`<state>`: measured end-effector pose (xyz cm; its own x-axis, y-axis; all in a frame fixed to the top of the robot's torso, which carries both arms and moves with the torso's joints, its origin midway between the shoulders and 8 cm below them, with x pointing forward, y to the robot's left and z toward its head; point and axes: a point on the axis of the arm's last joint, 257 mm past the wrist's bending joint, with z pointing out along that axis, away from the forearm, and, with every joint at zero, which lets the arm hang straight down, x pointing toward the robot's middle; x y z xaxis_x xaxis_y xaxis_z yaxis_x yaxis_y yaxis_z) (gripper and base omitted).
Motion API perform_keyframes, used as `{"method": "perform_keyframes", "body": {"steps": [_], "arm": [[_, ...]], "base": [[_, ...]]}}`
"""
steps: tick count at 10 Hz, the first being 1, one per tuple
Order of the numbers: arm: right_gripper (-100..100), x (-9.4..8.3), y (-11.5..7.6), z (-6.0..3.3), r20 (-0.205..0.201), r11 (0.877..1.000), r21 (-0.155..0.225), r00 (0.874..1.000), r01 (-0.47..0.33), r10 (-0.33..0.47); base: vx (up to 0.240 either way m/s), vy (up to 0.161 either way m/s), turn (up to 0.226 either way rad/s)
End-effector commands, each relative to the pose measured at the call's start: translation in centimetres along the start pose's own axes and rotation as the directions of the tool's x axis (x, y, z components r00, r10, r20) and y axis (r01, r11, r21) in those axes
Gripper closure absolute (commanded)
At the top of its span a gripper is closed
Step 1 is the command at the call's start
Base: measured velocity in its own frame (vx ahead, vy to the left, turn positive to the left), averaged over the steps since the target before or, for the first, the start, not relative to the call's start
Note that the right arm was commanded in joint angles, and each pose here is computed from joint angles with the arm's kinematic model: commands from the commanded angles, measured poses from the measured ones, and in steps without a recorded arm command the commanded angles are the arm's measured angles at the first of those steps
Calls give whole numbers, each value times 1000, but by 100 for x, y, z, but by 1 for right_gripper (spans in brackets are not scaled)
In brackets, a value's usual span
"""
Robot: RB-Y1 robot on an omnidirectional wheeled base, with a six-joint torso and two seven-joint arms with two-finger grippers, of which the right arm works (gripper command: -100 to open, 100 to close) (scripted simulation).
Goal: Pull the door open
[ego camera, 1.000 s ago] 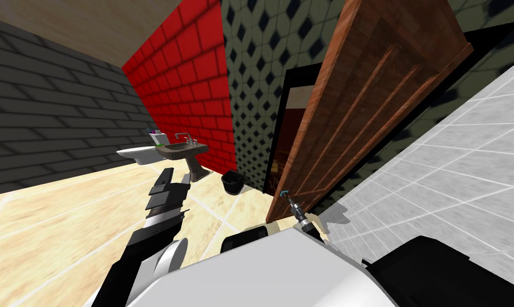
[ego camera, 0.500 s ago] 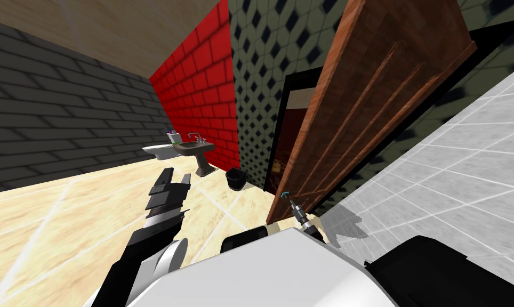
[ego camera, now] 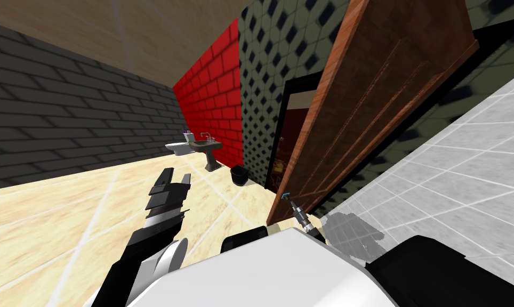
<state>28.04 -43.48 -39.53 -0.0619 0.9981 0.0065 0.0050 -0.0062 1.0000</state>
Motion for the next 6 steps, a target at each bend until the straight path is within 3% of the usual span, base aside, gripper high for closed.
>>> {"method": "perform_keyframes", "body": {"steps": [1,4,6], "arm": [[100,-43,18,-46,1,1000,-3,1000,5,-5],[100,1,8,-72,-8,1000,-1,1000,0,0],[100,-1,2,-105,-10,1000,0,1000,0,0]], "base": [[-224,-64,159],[-174,-51,100],[-150,-65,186]]}}
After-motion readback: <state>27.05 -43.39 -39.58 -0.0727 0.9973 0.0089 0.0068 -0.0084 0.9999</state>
